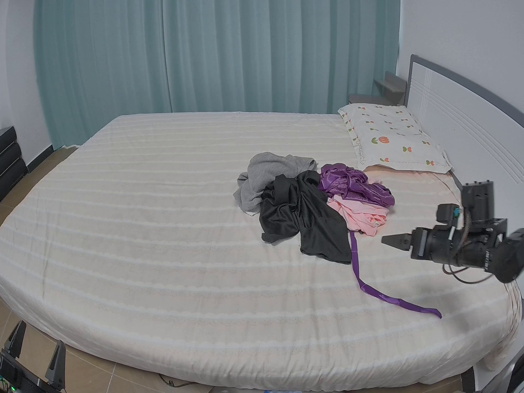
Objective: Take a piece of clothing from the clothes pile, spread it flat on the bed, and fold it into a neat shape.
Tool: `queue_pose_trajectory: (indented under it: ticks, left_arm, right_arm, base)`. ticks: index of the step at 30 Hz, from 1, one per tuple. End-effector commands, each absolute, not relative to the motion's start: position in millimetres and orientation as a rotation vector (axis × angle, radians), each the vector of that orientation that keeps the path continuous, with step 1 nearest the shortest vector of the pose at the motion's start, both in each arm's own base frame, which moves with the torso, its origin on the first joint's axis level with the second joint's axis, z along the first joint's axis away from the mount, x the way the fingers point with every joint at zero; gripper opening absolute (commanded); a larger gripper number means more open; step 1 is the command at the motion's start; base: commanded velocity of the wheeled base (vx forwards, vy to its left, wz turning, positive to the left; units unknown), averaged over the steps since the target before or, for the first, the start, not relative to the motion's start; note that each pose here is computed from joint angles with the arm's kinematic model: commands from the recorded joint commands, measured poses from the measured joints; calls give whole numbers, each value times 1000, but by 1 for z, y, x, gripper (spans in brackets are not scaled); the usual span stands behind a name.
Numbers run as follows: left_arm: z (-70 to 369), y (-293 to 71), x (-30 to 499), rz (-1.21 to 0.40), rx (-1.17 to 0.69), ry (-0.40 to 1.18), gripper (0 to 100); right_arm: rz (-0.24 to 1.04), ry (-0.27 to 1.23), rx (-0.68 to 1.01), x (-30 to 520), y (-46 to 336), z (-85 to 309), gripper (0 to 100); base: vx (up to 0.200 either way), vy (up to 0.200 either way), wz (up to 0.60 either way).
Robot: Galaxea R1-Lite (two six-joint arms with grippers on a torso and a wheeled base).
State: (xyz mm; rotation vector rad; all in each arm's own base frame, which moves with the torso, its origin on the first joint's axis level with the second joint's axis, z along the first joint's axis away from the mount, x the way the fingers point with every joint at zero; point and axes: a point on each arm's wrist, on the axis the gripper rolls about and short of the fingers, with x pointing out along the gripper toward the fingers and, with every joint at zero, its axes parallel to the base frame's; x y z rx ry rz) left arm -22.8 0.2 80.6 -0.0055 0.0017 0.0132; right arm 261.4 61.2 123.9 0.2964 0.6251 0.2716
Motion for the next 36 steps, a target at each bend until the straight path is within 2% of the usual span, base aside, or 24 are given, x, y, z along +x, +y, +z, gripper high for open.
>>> queue_pose_trajectory:
  ticks: [1, 12, 16, 36]
  left_arm:
    - [75, 0, -23, 14, -6, 1, 100]
    - [75, 0, -23, 14, -6, 1, 100]
    - [75, 0, -23, 14, -6, 1, 100]
    - [75, 0, -23, 14, -6, 1, 100]
  right_arm:
    - [193, 710, 391, 377, 114, 31, 100]
    - [144, 725, 419, 423, 126, -20, 100]
    - [114, 727, 414, 433, 127, -29, 100]
    - [134, 743, 400, 459, 148, -58, 100]
  base:
    - [0, 0, 0]
    - [0, 0, 0]
    - [0, 0, 0]
    - [0, 0, 0]
